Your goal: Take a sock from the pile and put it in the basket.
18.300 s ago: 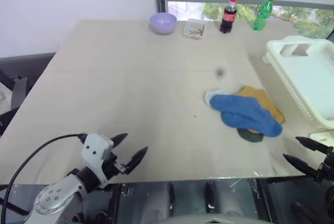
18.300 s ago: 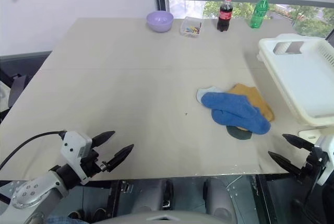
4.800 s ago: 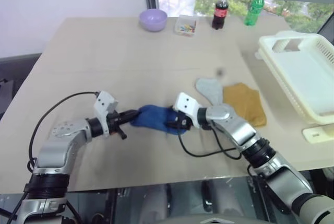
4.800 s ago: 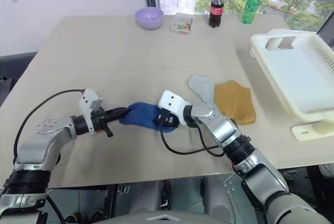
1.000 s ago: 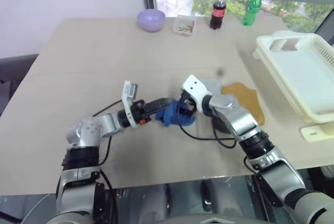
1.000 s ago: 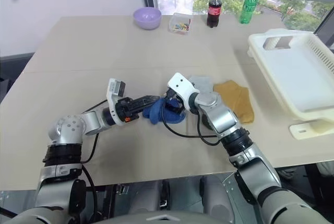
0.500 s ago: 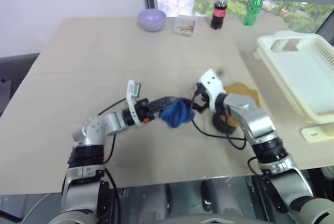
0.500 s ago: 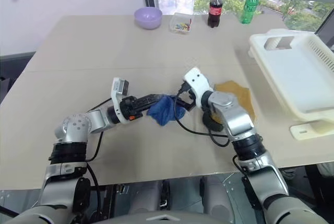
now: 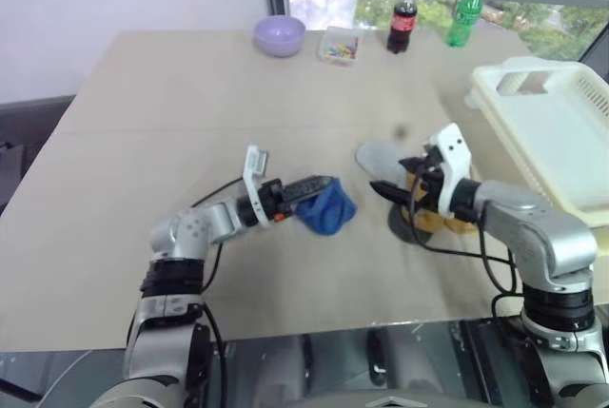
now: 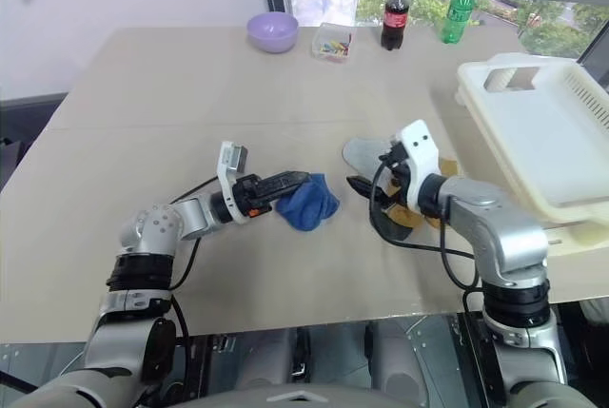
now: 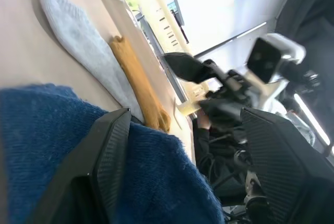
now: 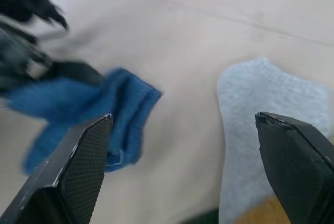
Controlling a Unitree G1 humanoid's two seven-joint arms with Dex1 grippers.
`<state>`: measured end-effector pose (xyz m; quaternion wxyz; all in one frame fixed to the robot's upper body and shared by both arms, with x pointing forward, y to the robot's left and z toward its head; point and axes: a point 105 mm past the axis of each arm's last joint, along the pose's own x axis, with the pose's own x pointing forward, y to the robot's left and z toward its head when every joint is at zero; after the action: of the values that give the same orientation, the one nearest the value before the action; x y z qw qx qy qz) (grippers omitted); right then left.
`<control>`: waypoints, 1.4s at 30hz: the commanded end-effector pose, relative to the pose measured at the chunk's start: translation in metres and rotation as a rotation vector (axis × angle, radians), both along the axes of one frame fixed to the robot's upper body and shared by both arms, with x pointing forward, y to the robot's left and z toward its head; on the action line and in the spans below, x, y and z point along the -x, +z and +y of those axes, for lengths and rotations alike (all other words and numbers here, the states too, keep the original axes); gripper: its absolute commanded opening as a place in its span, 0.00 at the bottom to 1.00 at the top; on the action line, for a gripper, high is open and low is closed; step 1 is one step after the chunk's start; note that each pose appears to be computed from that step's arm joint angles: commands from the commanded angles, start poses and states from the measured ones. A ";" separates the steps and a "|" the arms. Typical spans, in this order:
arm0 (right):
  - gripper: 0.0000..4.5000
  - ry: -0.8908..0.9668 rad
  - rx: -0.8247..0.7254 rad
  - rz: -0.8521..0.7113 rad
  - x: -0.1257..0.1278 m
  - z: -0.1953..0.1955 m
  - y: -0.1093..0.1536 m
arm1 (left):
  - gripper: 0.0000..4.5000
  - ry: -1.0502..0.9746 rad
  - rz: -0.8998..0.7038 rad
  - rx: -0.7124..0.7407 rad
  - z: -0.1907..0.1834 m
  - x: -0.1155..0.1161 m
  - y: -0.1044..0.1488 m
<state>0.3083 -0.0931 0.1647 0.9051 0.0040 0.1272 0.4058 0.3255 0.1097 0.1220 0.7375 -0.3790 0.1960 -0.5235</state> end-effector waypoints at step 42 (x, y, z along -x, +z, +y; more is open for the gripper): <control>0.99 0.090 -0.086 0.071 0.005 0.077 -0.008 | 0.80 0.071 -0.030 0.107 -0.015 -0.015 0.002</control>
<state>0.3037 -0.0185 0.1463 0.8776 0.0588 0.1620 0.4474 0.3402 0.0966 0.1160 0.7417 -0.4163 0.1588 -0.5014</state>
